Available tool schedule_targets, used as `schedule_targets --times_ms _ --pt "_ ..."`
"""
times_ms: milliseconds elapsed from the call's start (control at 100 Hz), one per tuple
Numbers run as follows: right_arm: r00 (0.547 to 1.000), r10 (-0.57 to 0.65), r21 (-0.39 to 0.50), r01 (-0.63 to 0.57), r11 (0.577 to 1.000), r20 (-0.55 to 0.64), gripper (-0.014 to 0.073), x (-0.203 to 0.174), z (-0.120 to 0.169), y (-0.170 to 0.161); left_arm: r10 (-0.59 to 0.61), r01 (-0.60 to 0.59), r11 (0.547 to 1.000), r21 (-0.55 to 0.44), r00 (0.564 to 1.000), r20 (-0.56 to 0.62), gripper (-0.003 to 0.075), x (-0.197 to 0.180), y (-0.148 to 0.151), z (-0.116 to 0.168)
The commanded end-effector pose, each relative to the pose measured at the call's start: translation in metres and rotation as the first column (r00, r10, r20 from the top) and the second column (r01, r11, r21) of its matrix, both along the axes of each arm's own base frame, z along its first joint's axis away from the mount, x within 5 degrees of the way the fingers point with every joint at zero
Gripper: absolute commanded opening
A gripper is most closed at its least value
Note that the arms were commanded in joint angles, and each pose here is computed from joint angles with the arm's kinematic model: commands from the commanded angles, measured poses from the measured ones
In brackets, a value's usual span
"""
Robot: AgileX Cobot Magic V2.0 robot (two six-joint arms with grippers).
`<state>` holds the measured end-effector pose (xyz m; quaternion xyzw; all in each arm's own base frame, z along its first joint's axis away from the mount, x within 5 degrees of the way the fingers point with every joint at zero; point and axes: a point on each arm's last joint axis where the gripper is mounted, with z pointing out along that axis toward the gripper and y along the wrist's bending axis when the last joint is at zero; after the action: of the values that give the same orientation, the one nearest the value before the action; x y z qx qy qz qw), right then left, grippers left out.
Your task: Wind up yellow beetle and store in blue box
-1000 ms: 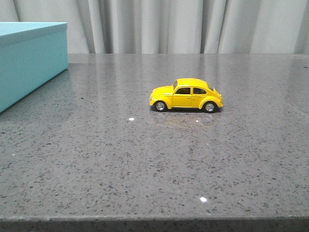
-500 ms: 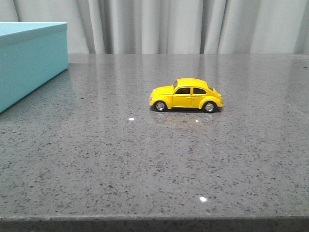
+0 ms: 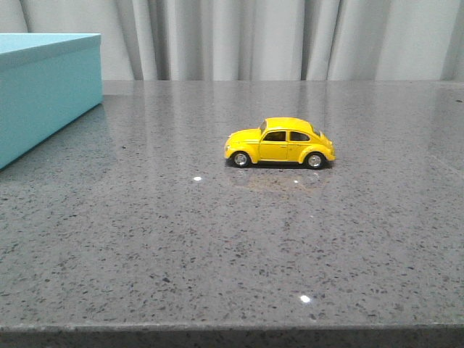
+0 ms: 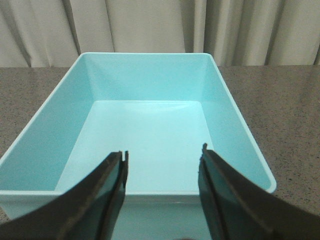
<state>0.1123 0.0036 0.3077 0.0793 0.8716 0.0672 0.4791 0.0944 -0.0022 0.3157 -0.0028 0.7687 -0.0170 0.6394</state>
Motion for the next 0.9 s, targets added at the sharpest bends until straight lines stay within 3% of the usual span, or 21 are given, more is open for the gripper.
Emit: schedule_targets --times_ms 0,100,230,480,890 --pt "0.996 -0.006 0.007 0.005 1.0 0.091 0.023 0.011 0.015 0.0 -0.005 0.007 1.0 -0.021 0.993 0.12 0.0337 0.002 -0.001 0.02" --pt "0.994 -0.009 0.023 0.007 1.0 0.107 0.023 0.017 0.018 0.0 -0.005 0.007 1.0 -0.021 0.992 0.127 0.0337 0.002 -0.001 0.021" --pt "1.0 0.003 0.018 -0.003 1.0 0.01 0.0235 0.027 0.024 0.001 -0.005 0.007 1.0 -0.021 0.991 0.134 0.0337 0.002 -0.001 0.021" --pt "0.993 0.039 0.009 -0.038 0.999 -0.109 0.0424 0.057 0.041 0.004 -0.005 0.007 1.0 -0.021 0.991 0.135 0.0337 0.002 -0.001 0.022" --pt "0.933 0.221 0.065 -0.211 0.975 -0.285 0.0427 0.116 0.061 0.057 -0.004 0.008 1.0 -0.021 0.99 0.141 0.0337 0.002 -0.001 0.022"
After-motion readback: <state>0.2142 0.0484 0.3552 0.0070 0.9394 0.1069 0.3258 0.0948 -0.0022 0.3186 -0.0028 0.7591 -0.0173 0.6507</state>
